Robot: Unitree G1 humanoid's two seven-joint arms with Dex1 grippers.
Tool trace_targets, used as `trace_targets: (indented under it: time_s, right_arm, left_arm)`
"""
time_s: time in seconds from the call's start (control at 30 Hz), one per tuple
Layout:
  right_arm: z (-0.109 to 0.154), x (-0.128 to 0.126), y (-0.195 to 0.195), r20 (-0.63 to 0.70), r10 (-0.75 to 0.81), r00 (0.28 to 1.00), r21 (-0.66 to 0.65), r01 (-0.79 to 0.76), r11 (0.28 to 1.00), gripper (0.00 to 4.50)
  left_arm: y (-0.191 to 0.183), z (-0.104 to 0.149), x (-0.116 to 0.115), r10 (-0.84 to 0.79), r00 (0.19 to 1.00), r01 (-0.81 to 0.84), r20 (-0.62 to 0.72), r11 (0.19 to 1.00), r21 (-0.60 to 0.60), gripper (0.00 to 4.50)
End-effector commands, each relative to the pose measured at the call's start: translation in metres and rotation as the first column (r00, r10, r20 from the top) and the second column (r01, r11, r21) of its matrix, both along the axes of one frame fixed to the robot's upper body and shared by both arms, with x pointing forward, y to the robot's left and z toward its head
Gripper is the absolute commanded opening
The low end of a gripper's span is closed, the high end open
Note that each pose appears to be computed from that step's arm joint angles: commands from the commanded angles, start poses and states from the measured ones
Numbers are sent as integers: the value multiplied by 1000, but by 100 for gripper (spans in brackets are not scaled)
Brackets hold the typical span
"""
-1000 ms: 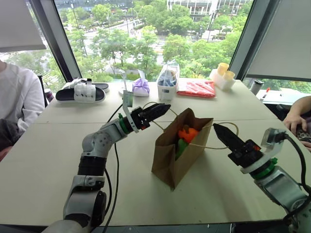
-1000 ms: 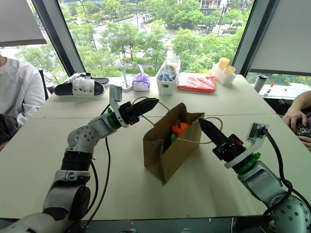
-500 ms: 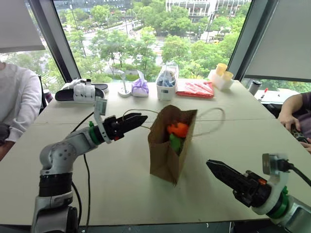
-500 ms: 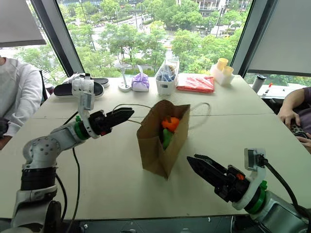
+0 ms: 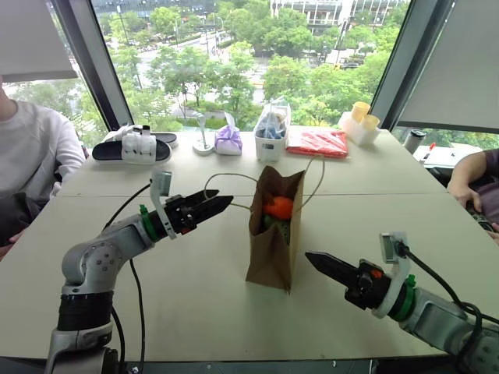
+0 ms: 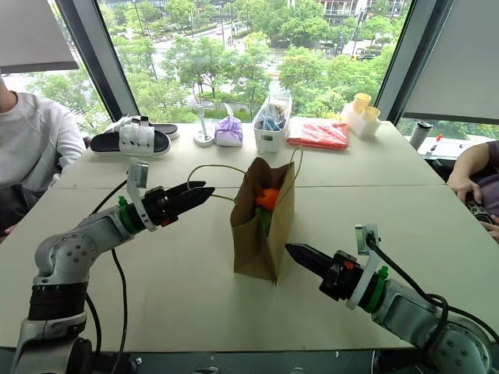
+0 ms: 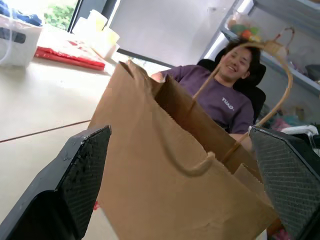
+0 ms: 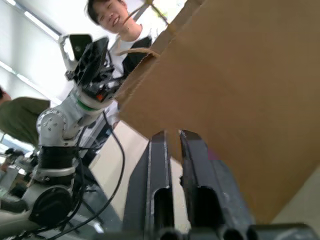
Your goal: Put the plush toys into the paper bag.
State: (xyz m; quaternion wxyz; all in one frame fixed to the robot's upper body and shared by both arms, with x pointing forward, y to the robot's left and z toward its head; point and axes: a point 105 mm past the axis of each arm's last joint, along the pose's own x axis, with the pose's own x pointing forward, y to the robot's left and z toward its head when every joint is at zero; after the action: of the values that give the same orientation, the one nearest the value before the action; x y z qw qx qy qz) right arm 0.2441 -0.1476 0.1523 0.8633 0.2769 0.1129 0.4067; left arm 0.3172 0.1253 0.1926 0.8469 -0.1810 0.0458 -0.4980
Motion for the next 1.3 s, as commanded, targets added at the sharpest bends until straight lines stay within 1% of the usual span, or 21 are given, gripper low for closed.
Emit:
trace_targets:
  time_s: [0.03, 0.1, 0.17, 0.2, 0.23, 0.43, 0.6, 0.77, 0.9, 1.13, 1.27, 1.3]
  right_arm:
    - [4, 8, -6, 30, -46, 998, -1, 46, 999, 34]
    - [1, 6, -4, 25, -21, 999, -19, 22, 1000, 34]
    - [1, 3, -1, 22, 5, 1000, -11, -5, 1000, 34]
    - [2, 5, 0, 25, 6, 1000, -7, -6, 1000, 16]
    - [3, 7, 0, 28, 4, 1000, 0, -4, 1000, 16]
    - [10, 5, 16, 53, 113, 992, -29, -111, 993, 16]
    - [15, 3, 33, 67, 185, 980, -24, -184, 983, 16]
    - [19, 11, 47, 84, 222, 972, -31, -220, 975, 16]
    - [21, 17, 49, 89, 223, 971, -31, -221, 975, 16]
    - [21, 21, 50, 92, 222, 971, -34, -220, 975, 16]
    - [20, 22, 50, 91, 216, 972, -35, -214, 976, 16]
    - [20, 22, 50, 91, 214, 973, -34, -211, 977, 6]
  left_arm:
    - [-9, -4, -20, -64, 997, 61, 41, 996, 58, 450]
    - [-17, -7, -32, -101, 994, 97, 42, 993, 70, 450]
    - [-26, -11, -42, -136, 989, 130, 51, 986, 103, 450]
    - [-31, -13, -45, -149, 987, 142, 57, 983, 119, 450]
    - [-35, -15, -47, -159, 985, 150, 63, 980, 133, 450]
    - [-57, -26, -62, -257, 962, 230, 93, 945, 233, 450]
    - [-70, -27, -60, -240, 965, 213, 105, 952, 217, 450]
    - [-87, -27, -50, -207, 967, 168, 149, 956, 240, 450]
    - [-99, -31, -48, -216, 959, 156, 182, 942, 296, 450]
    - [-112, -35, -38, -194, 955, 111, 226, 936, 335, 450]
    - [-116, -33, -34, -188, 953, 102, 237, 938, 331, 450]
    - [-117, -32, -34, -189, 952, 103, 240, 939, 329, 426]
